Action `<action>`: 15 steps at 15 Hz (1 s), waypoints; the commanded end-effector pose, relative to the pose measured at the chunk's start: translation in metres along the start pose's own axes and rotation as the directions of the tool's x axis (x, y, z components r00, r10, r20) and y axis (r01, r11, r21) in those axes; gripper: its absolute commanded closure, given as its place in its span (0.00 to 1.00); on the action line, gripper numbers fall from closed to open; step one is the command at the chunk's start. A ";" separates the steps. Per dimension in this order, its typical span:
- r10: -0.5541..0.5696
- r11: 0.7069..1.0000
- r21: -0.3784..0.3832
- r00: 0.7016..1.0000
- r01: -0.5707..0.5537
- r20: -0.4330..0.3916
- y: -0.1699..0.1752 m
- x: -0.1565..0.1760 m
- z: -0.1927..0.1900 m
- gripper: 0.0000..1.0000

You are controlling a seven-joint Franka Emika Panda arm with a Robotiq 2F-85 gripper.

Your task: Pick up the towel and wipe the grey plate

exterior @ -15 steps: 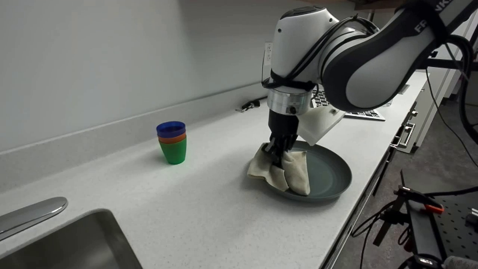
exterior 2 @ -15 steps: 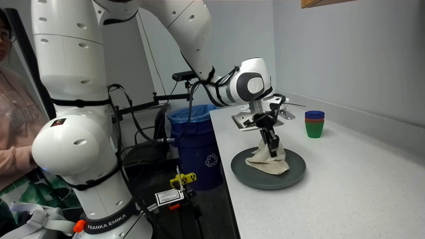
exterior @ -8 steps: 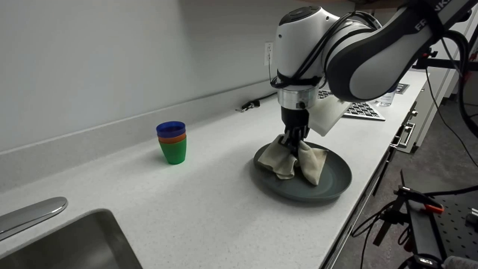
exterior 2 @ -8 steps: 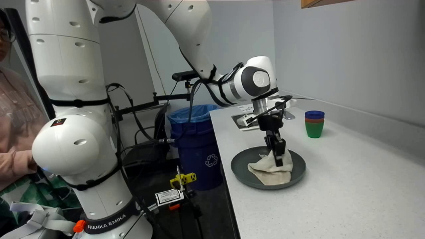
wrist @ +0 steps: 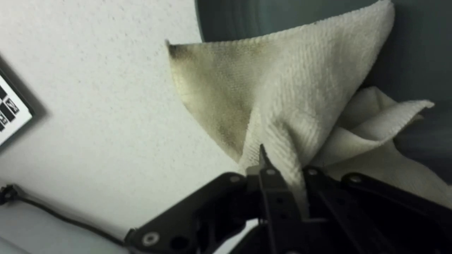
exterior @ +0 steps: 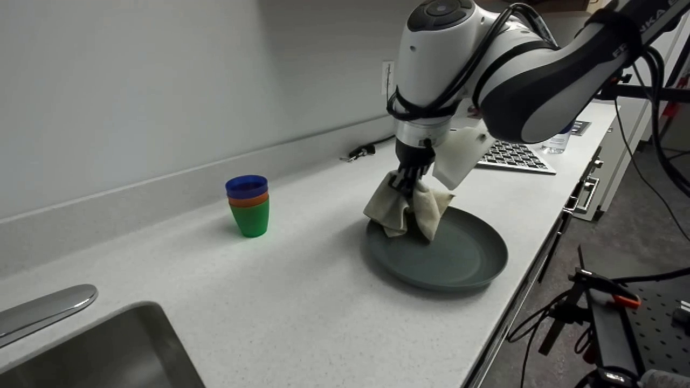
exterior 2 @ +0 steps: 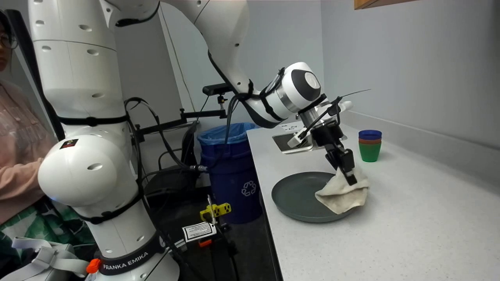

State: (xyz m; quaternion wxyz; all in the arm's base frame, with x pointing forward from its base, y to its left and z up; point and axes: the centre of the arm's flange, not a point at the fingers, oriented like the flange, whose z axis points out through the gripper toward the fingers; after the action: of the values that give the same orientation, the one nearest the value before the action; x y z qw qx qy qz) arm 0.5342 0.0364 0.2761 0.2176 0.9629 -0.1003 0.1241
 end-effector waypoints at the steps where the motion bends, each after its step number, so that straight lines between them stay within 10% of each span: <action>1: -0.030 0.998 0.041 0.984 0.037 -0.178 -0.037 0.019 -0.033 0.98; 7: -0.099 0.956 0.224 0.925 0.190 -0.366 -0.115 0.032 -0.100 0.98; 13: -0.135 0.850 0.484 0.974 0.207 -0.180 -0.166 0.002 -0.099 0.98; 15: -0.172 0.843 0.500 0.980 0.198 -0.098 -0.173 -0.008 -0.088 0.64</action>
State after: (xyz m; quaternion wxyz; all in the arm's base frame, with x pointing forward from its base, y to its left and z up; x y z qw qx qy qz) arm 0.5468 0.2333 0.2874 -0.0083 0.9795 0.0310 0.1987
